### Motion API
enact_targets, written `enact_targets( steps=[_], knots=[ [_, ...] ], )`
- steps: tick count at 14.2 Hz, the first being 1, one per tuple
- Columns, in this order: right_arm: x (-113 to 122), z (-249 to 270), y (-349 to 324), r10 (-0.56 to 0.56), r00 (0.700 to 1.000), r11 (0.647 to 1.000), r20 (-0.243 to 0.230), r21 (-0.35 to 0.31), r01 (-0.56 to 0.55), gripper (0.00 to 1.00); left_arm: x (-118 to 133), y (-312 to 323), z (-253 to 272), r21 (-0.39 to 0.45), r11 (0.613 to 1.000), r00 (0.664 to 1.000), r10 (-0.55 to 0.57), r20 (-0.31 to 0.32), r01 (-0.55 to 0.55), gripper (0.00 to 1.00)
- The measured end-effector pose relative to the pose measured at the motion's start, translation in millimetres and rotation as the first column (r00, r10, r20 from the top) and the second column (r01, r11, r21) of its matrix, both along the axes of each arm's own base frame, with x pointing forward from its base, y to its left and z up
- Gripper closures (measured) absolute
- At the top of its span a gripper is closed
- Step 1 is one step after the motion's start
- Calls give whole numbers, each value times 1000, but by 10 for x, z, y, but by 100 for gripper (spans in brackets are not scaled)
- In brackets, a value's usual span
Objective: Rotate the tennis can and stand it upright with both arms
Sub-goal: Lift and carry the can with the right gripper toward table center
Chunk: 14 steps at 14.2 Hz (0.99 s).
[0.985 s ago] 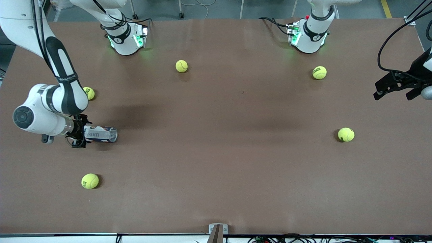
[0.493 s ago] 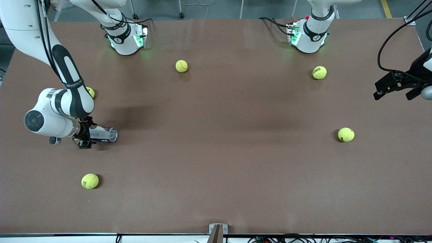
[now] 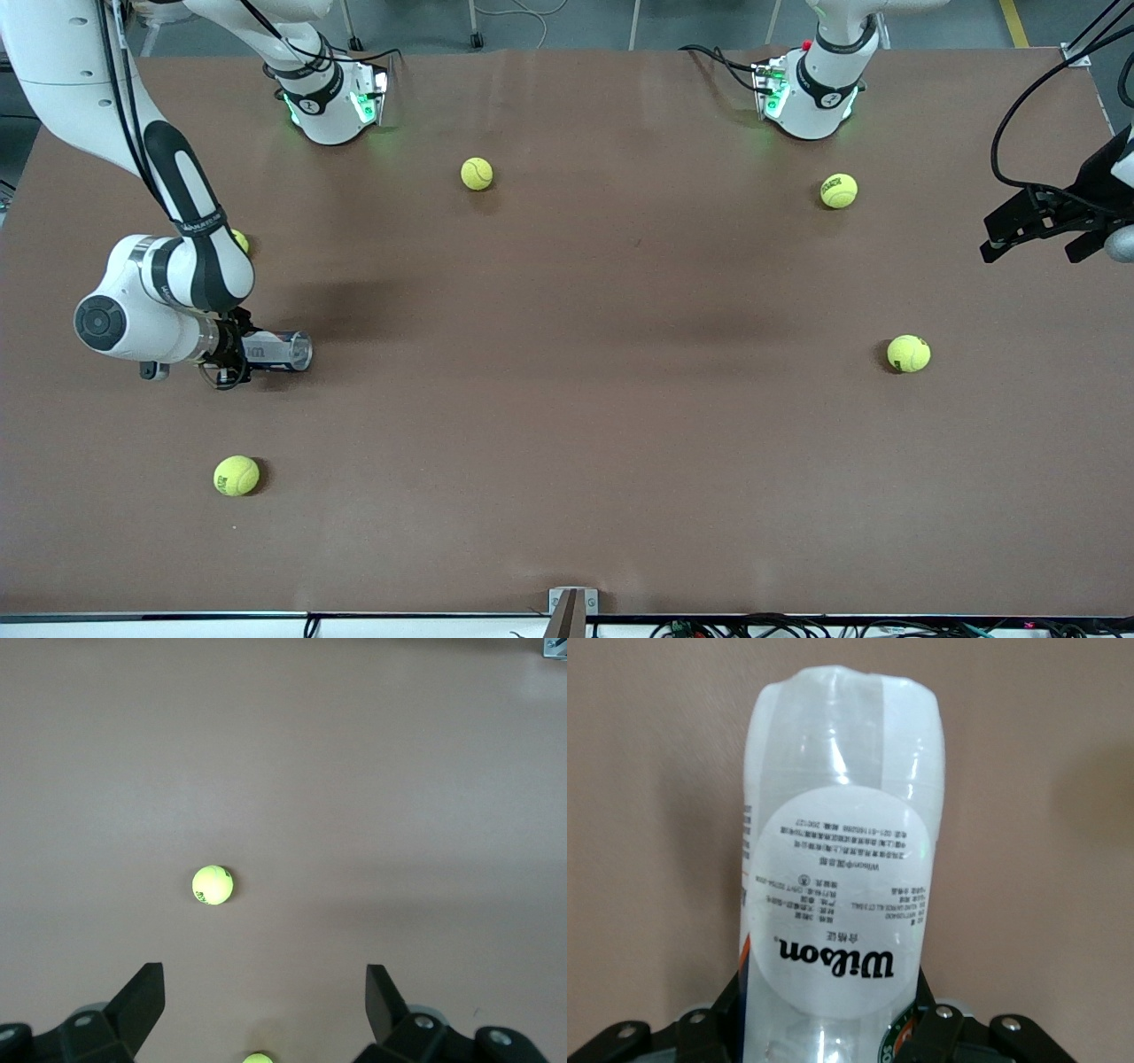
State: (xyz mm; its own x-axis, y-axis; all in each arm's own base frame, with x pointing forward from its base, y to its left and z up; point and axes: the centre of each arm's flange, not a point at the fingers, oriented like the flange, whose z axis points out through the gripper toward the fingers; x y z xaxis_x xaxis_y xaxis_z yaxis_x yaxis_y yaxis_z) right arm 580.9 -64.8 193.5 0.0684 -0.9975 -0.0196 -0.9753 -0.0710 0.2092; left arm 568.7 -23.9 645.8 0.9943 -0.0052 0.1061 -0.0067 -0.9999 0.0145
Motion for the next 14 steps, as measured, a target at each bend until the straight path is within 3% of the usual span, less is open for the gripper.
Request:
enact_targets(
  steps=[4,7,10,14],
  knots=[
    [14,273,383,60,997,998,-46,30,-58,29,0,0,0,0,1000,1000,0,0,0,0],
    [20,599,1032,135,990,987,-48,93,-130,28,0,0,0,0,1000,1000,0,0,0,0],
    [68,920,1710,150,988,973,-23,179,-143,28,0,1,0,0,1000,1000,0,0,0,0],
    [40,1248,2713,220,974,958,42,178,-224,28,0,1,-1,0,1000,1000,0,0,0,0]
  ],
)
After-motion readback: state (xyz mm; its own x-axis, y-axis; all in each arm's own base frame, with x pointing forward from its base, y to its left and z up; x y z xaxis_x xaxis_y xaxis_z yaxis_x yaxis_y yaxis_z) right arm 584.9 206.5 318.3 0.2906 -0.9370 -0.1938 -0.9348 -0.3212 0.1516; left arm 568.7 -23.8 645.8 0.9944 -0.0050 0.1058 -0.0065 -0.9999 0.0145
